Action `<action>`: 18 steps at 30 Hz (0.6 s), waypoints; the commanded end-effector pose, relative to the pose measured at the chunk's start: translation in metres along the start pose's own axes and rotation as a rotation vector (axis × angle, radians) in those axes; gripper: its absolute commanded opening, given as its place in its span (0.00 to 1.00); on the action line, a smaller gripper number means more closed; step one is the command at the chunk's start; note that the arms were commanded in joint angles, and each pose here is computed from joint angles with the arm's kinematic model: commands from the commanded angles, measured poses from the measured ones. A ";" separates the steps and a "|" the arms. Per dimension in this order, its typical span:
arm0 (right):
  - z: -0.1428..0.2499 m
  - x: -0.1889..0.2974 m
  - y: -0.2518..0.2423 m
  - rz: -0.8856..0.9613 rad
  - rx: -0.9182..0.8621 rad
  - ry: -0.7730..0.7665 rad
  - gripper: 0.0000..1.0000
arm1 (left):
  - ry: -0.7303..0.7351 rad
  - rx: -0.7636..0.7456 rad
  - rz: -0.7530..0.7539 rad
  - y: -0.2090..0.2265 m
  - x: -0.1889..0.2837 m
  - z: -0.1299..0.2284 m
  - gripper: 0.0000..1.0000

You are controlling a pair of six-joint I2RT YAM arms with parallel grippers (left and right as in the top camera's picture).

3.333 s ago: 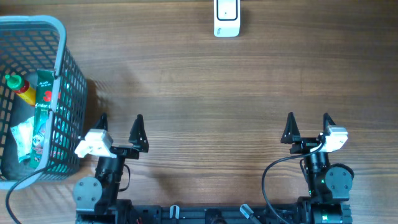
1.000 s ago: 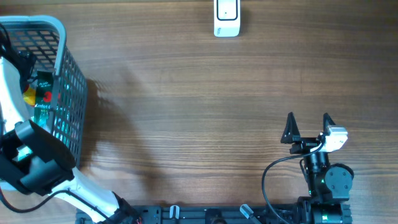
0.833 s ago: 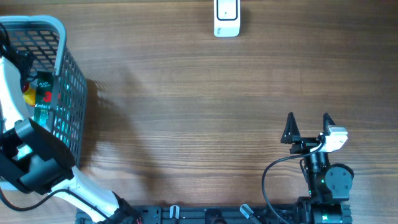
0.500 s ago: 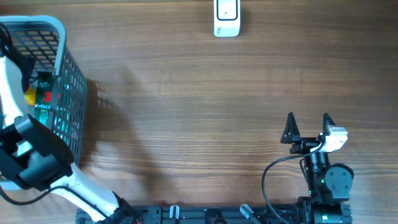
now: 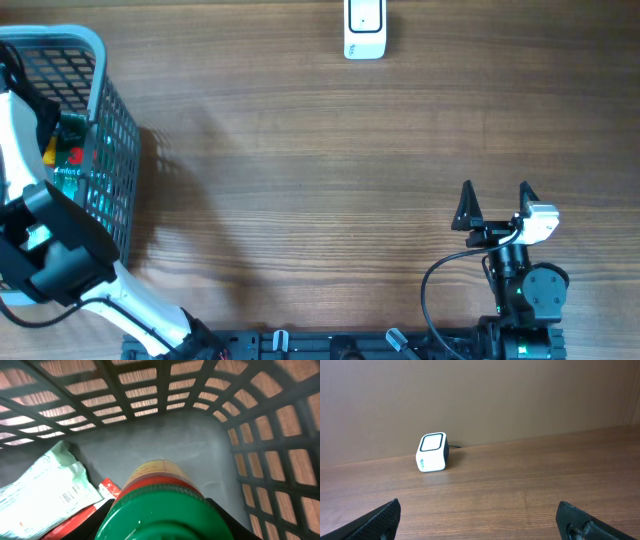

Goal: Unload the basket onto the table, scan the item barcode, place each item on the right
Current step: 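Reach the left gripper into the basket and grasp the green-capped sauce bottle, then carry the bottle to the scanner and set it upright on the table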

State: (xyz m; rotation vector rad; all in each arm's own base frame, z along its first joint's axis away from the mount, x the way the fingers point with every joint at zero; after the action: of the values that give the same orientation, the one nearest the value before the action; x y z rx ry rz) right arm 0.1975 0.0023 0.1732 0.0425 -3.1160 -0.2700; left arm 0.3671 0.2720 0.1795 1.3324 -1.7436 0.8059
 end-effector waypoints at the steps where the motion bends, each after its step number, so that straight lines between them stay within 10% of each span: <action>1: 0.000 0.000 0.002 -0.010 0.014 0.000 1.00 | -0.108 -0.015 0.030 0.013 0.049 -0.021 0.43; 18: 0.000 0.000 0.002 -0.010 0.014 0.000 1.00 | -0.269 0.004 0.724 0.059 0.296 -0.003 0.54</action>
State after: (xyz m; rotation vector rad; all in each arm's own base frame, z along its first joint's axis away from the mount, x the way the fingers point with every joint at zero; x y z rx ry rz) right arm 0.1975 0.0023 0.1732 0.0431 -3.1160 -0.2700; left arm 0.2766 0.1903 0.4100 1.1322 -2.3732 0.9622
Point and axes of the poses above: each gripper's point midway between its finger pads, its own x axis back along the fingers, its own y axis along the line the jaws close on, z = x × y, the point moved 5 cm from there along x, back along the fingers, and after that the axes turned 1 degree about -x, right-handed, at the moved point
